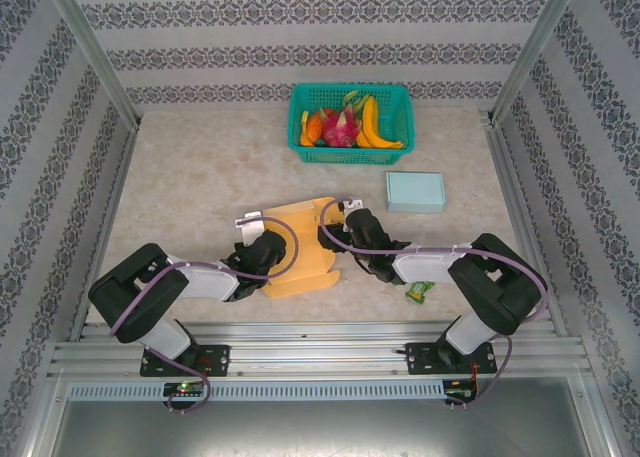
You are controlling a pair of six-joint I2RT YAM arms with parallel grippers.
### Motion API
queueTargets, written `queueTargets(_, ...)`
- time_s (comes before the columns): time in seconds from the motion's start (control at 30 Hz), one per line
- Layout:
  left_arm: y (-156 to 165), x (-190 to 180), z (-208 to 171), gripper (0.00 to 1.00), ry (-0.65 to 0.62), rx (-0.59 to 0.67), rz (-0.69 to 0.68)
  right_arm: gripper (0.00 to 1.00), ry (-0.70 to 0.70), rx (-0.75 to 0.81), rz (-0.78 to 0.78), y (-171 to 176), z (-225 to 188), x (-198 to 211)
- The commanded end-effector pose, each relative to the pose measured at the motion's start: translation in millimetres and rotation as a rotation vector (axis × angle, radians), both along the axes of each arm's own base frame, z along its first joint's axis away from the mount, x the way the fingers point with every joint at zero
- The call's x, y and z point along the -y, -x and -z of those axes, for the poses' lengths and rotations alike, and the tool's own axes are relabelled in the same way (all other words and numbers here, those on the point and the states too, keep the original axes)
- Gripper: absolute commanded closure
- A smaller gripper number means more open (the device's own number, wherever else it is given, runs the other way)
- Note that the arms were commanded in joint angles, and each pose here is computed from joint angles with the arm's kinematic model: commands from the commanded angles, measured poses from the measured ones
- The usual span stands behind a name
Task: Fold the paper box
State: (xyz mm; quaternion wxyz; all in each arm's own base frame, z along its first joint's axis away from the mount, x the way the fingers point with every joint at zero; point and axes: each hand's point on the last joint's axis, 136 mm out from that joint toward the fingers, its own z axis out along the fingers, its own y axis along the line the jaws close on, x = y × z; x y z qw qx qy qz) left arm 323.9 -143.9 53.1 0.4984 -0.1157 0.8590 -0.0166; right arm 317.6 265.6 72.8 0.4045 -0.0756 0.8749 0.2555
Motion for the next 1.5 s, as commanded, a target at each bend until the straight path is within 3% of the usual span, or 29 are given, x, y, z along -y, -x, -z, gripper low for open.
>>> queueTargets(0.0,-3.3,11.3,-10.0,1.00,0.037,0.032,0.025,0.44,0.023,0.025,0.019,-10.7,-3.0,1.1)
queueTargets(0.8,-5.4,21.0,-13.5,1.00,0.058,0.025,0.049,0.46,-0.177,0.008,-0.207,18.5,-32.1,-65.1)
queueTargets(1.47,-0.1,18.9,-18.5,1.00,0.082,0.040,0.052,0.46,-0.138,-0.002,-0.213,28.4,-16.9,-72.5)
